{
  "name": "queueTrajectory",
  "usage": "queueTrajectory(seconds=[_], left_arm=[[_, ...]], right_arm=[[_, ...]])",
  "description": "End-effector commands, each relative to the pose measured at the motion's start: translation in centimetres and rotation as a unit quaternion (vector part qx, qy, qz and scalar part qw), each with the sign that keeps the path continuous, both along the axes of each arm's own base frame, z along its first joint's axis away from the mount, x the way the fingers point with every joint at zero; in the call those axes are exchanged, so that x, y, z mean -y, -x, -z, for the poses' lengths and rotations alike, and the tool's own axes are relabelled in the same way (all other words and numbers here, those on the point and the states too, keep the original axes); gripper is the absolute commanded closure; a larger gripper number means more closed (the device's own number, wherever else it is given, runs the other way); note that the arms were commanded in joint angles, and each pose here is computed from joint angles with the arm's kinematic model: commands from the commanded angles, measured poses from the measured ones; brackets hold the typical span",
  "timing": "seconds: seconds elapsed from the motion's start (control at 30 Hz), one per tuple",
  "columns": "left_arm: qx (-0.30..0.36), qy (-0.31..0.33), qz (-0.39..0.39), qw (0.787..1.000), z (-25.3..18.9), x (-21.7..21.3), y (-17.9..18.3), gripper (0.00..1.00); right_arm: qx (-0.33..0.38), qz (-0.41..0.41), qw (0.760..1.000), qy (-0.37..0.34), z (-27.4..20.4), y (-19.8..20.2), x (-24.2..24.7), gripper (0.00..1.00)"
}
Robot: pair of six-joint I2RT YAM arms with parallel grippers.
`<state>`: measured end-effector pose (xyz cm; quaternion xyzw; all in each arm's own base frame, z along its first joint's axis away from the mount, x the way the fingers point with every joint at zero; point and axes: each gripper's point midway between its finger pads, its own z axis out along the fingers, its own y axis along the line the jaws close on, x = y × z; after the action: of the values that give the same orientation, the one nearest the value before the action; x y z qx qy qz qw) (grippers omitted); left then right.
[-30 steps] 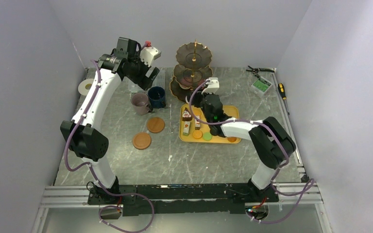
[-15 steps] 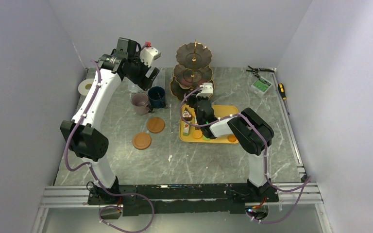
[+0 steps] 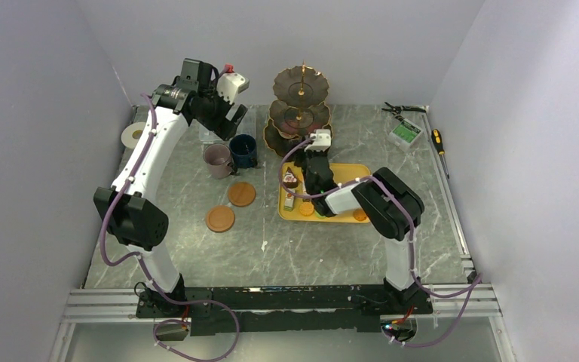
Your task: Serve the afternoon tea
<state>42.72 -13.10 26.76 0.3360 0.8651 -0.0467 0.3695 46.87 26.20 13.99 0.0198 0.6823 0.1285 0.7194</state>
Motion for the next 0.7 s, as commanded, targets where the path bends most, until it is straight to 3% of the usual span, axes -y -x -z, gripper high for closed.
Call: queueTrajectory(seconds=[0.0,0.27,0.67], left_arm=[[0.021,0.017,-0.001,1.000,-1.8,0.2,0.0,0.07],[0.014,0.020,0.001,1.000,-1.7,0.3,0.2,0.07],[0.011,0.013,-0.019,1.000,-1.8,-0.3,0.5,0.07]], right_arm=[[0.054,-0.024,0.998,-0.037,-5.5,1.7,0.0,0.25],[0.031,-0.067,0.997,-0.034,-6.5,7.0,0.5,0.31],[-0.078,-0.050,0.996,0.014,-2.6,13.8,4.3,0.34]])
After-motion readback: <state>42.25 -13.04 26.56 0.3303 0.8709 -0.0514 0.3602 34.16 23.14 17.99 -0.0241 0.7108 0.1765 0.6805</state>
